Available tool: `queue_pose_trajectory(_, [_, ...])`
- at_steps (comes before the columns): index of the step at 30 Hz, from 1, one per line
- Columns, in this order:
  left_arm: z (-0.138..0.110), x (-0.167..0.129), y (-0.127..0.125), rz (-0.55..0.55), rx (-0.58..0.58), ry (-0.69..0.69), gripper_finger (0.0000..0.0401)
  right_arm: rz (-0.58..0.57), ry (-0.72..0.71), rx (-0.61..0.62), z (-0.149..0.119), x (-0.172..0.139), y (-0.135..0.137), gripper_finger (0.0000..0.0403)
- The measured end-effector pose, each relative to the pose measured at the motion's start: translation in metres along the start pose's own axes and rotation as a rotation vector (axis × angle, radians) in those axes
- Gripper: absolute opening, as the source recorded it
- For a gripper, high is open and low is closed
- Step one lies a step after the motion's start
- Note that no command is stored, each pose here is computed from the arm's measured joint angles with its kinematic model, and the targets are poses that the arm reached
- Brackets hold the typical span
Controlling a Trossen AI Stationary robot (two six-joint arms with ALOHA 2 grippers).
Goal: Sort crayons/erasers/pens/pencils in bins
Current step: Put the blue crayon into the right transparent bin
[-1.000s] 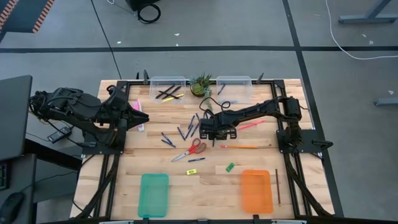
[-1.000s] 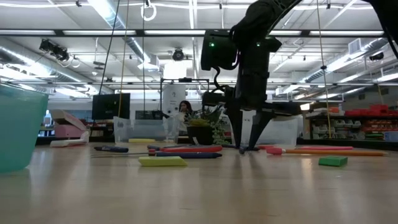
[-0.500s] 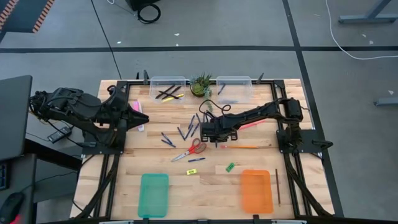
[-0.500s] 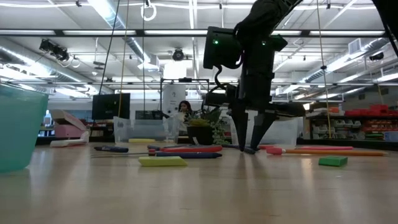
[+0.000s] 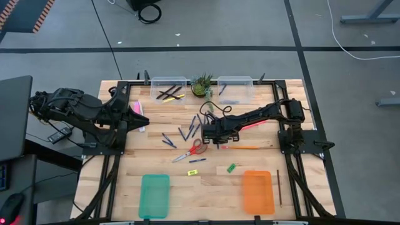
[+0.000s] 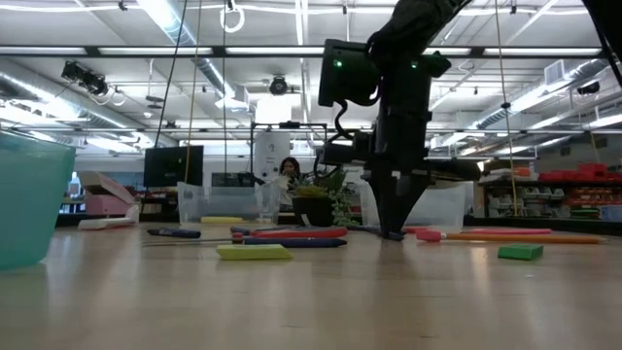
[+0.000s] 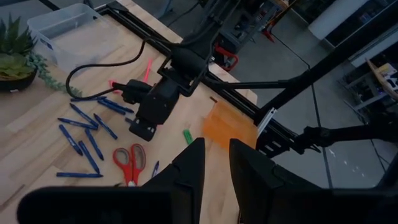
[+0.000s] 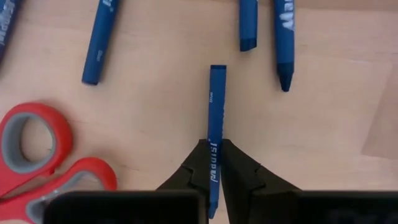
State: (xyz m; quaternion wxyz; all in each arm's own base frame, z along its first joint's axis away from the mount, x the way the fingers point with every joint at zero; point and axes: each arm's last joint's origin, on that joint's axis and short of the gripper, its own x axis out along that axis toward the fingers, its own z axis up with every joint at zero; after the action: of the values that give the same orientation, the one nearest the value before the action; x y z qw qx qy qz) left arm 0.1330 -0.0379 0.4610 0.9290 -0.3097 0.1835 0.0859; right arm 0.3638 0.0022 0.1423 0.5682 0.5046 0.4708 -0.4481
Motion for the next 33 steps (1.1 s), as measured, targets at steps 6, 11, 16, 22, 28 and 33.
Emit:
queue_pose_trajectory(6, [0.0, 0.0, 0.0, 0.0, 0.001, 0.0, 0.0085, 0.052, -0.012, -0.063, 0.001, -0.014, 0.011, 0.0024])
queue_pose_trajectory(11, [0.0, 0.0, 0.001, 0.004, 0.005, 0.004, 0.0085, 0.092, -0.044, -0.109, 0.004, -0.028, 0.023, 0.0023])
queue_pose_trajectory(16, [0.0, 0.0, 0.001, 0.004, 0.013, 0.004, 0.008, 0.137, -0.123, -0.112, 0.019, -0.056, 0.039, 0.0027])
queue_pose_trajectory(22, [0.0, 0.0, 0.0, 0.003, 0.013, 0.005, 0.0085, 0.112, -0.23, -0.087, 0.067, -0.097, 0.044, 0.0029])
queue_pose_trajectory(28, [-0.003, 0.0, 0.002, 0.008, 0.003, 0.045, 0.0082, 0.018, -0.257, -0.098, 0.126, -0.127, 0.025, 0.003])
queue_pose_trajectory(33, [-0.004, 0.0, 0.003, 0.02, -0.014, 0.056, 0.0079, -0.062, -0.236, -0.103, 0.165, -0.135, 0.001, 0.003])
